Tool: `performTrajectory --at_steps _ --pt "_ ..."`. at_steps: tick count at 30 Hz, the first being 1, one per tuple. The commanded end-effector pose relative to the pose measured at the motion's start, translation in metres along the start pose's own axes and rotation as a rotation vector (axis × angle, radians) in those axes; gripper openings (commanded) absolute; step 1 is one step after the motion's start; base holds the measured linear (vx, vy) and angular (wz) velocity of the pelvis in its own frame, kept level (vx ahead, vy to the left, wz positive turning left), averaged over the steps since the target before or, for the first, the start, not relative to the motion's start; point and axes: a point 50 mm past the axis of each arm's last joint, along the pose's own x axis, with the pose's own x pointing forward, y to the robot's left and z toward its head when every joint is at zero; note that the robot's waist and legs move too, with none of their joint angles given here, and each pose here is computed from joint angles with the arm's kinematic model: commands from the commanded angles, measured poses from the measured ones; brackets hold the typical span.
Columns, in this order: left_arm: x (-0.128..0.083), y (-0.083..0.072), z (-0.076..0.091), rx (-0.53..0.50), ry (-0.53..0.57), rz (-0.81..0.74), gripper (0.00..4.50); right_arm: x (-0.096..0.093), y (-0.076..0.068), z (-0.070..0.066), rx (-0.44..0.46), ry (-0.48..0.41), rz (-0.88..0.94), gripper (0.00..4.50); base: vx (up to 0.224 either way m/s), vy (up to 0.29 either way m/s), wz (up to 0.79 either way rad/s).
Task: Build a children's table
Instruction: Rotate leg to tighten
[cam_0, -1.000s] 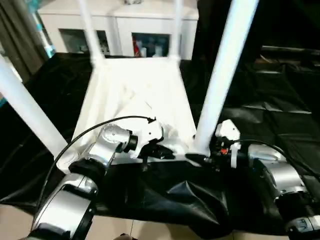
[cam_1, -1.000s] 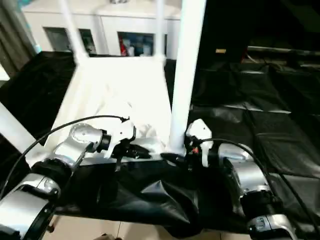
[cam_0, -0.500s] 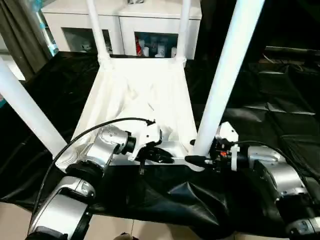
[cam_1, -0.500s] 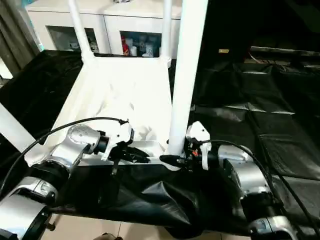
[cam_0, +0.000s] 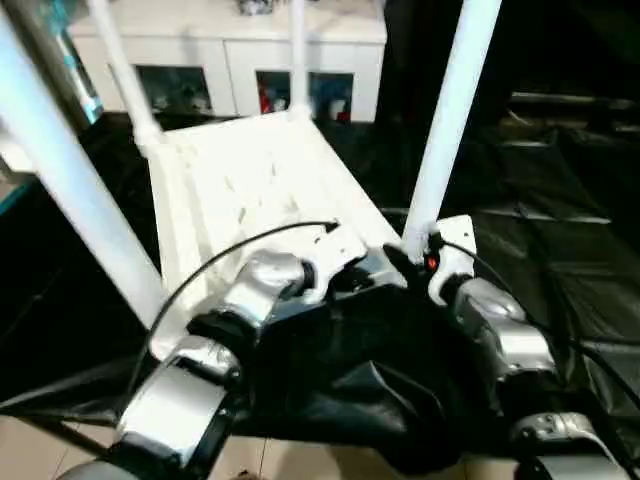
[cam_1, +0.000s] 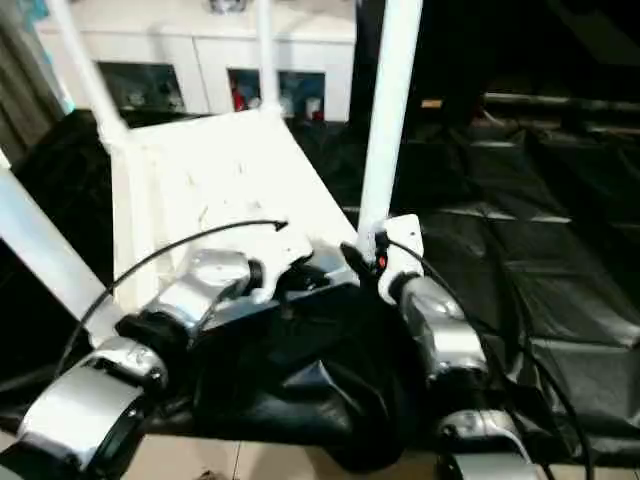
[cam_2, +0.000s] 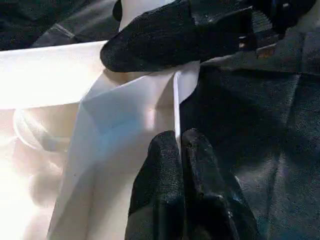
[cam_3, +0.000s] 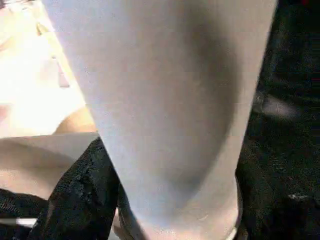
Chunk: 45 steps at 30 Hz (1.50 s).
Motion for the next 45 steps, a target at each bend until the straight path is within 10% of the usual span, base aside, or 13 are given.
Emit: performTrajectory --at_steps 1,8,24,45 --pt "0.015 -0.007 0.022 0.000 -0.095 0.027 0.00 0.009 0.036 -0.020 -0.050 0.077 0.137 3.30 0.000 0.000 0.00" --pt "0.000 -0.001 0.015 0.020 -0.111 -0.045 0.00 0.000 0.025 -0.002 -0.129 -0.016 0.279 3.92 0.000 0.000 0.00" --pt "-0.049 -0.001 -0.011 0.064 -0.101 -0.404 0.00 -0.044 0.001 0.006 -0.213 0.102 0.740 3.92 0.000 0.000 0.00" --pt "-0.041 0.005 -0.005 0.014 -0.135 -0.277 0.00 -0.040 0.002 -0.010 -0.122 0.120 0.613 2.67 0.000 0.000 0.00"
